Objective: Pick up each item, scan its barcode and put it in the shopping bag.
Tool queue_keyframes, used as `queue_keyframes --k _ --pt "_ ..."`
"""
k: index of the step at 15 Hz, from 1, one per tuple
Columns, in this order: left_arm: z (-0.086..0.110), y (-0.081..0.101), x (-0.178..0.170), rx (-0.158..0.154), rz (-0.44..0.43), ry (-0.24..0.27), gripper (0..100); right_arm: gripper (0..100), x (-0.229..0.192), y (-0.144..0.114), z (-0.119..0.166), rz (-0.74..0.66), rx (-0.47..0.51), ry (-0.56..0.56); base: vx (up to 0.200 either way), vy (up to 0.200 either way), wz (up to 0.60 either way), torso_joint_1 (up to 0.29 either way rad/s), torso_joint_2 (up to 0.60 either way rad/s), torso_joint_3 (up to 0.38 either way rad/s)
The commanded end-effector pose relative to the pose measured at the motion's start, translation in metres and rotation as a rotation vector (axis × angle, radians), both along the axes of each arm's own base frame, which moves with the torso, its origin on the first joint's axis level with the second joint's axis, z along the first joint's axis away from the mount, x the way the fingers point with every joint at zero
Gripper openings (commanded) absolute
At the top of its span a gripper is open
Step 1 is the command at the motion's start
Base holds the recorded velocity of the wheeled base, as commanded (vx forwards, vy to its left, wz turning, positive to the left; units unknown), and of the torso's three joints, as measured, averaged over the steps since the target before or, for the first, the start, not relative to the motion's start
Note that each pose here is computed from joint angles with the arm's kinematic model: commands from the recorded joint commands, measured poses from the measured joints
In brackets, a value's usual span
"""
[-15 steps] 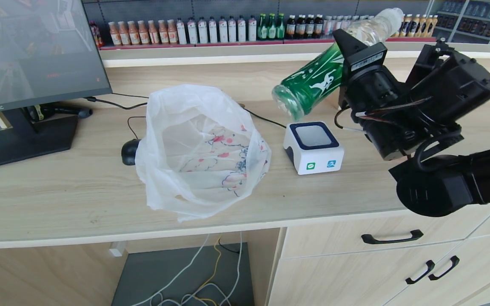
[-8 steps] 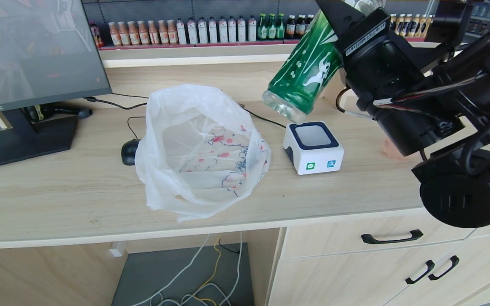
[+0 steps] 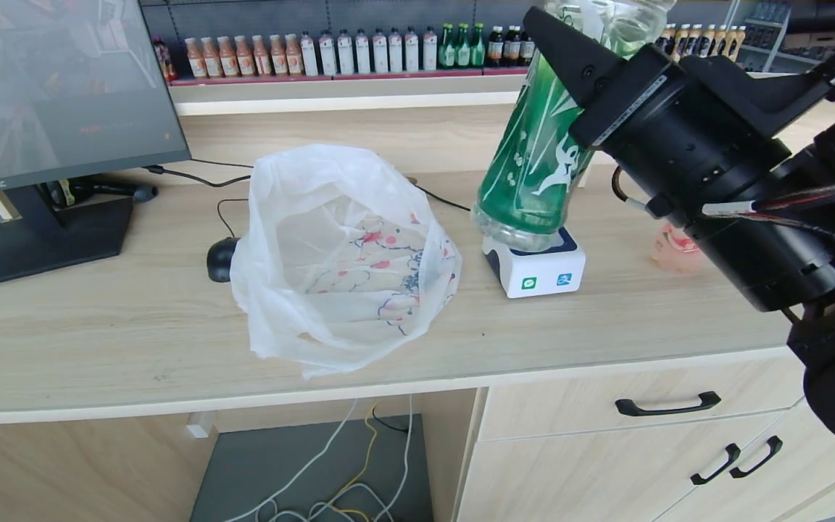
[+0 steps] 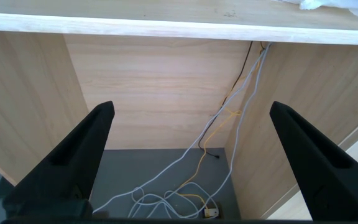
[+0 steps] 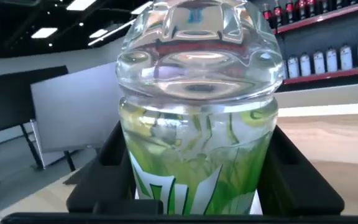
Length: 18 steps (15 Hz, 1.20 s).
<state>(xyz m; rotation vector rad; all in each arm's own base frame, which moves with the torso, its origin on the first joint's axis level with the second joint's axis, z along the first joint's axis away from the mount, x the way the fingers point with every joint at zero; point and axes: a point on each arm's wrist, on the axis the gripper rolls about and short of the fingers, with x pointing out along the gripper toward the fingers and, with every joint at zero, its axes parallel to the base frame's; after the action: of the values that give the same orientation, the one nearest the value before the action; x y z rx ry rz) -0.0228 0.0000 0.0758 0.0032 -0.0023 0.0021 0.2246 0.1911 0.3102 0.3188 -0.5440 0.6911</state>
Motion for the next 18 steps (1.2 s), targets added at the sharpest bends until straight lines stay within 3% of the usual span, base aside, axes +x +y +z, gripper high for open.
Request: queue_keyframes --k 1,4,9,12,18 --pt "0.000 0.000 0.000 0.000 0.001 -0.001 100 0 -0.006 -0.002 -0.010 -0.017 -0.103 -0.030 0.000 0.000 0.00 0.000 0.00 0.000" --pt "0.000 0.000 0.000 0.001 0.001 -0.001 100 0 0.013 -0.014 -0.025 -0.125 -0.198 -0.096 0.000 0.000 0.00 0.000 0.00 0.000" --pt "0.000 0.000 0.000 -0.002 0.001 -0.001 100 0 0.047 -0.045 -0.036 -0.282 -0.210 -0.104 0.000 0.000 0.00 0.000 0.00 0.000" --pt "0.000 0.000 0.000 -0.003 0.001 -0.001 100 0 0.057 -0.046 -0.046 -0.298 -0.222 -0.080 0.000 0.000 0.00 0.000 0.00 0.000" --pt "0.000 0.000 0.000 -0.005 0.001 -0.001 100 0 0.052 -0.048 -0.050 -0.285 -0.213 -0.070 0.000 0.200 0.00 0.004 0.00 0.002"
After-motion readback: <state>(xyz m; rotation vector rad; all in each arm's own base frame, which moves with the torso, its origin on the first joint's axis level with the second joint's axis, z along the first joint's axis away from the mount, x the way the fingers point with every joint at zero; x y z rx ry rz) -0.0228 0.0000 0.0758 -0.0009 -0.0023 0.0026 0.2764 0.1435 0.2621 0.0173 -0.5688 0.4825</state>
